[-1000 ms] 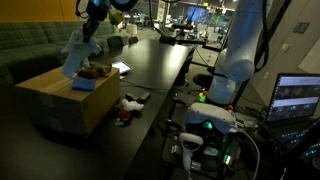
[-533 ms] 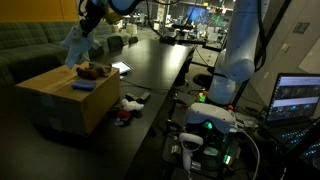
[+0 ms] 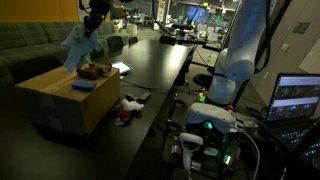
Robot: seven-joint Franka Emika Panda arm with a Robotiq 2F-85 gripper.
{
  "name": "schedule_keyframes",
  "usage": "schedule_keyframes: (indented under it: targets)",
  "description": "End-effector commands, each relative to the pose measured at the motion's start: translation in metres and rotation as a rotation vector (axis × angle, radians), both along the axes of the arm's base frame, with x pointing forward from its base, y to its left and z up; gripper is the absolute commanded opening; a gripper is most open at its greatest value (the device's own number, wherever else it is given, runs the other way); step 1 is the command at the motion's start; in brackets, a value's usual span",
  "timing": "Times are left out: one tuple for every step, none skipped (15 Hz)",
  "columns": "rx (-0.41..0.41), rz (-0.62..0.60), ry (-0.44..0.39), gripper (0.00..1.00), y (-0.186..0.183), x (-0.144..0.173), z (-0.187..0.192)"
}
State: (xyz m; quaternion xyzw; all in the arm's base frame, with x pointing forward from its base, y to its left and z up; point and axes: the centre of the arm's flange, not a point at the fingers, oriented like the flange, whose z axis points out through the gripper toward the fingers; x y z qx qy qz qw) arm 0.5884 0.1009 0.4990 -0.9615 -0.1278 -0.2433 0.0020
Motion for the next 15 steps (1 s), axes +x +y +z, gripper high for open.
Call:
schedule_keyframes:
  targets:
    - [0.045, 0.11, 0.115, 0.04, -0.018, -0.049, 0.017]
    - [0.052, 0.142, 0.157, 0.04, -0.02, -0.059, 0.013]
    - [0.052, 0.165, 0.195, 0.04, -0.022, -0.069, 0.009]
    - [0.049, 0.183, 0.234, 0.04, -0.024, -0.077, 0.001]
    - [0.047, 0.208, 0.272, 0.04, -0.027, -0.084, -0.006]
    - [0.041, 0.225, 0.323, 0.04, -0.024, -0.095, -0.017]
    - [0.029, 0.225, 0.353, 0.04, -0.024, -0.101, -0.026]
    - [0.023, 0.249, 0.392, 0.04, -0.023, -0.106, -0.04]
    - [0.01, 0.267, 0.419, 0.04, -0.019, -0.109, -0.056]
    - [-0.01, 0.287, 0.444, 0.04, -0.014, -0.111, -0.077]
    - [-0.03, 0.303, 0.46, 0.04, -0.009, -0.112, -0.094]
    - [-0.054, 0.32, 0.481, 0.04, -0.002, -0.113, -0.114]
    - [-0.074, 0.34, 0.497, 0.04, 0.006, -0.115, -0.135]
    - [-0.082, 0.361, 0.503, 0.04, 0.015, -0.115, -0.152]
    - [-0.089, 0.386, 0.505, 0.04, 0.023, -0.116, -0.17]
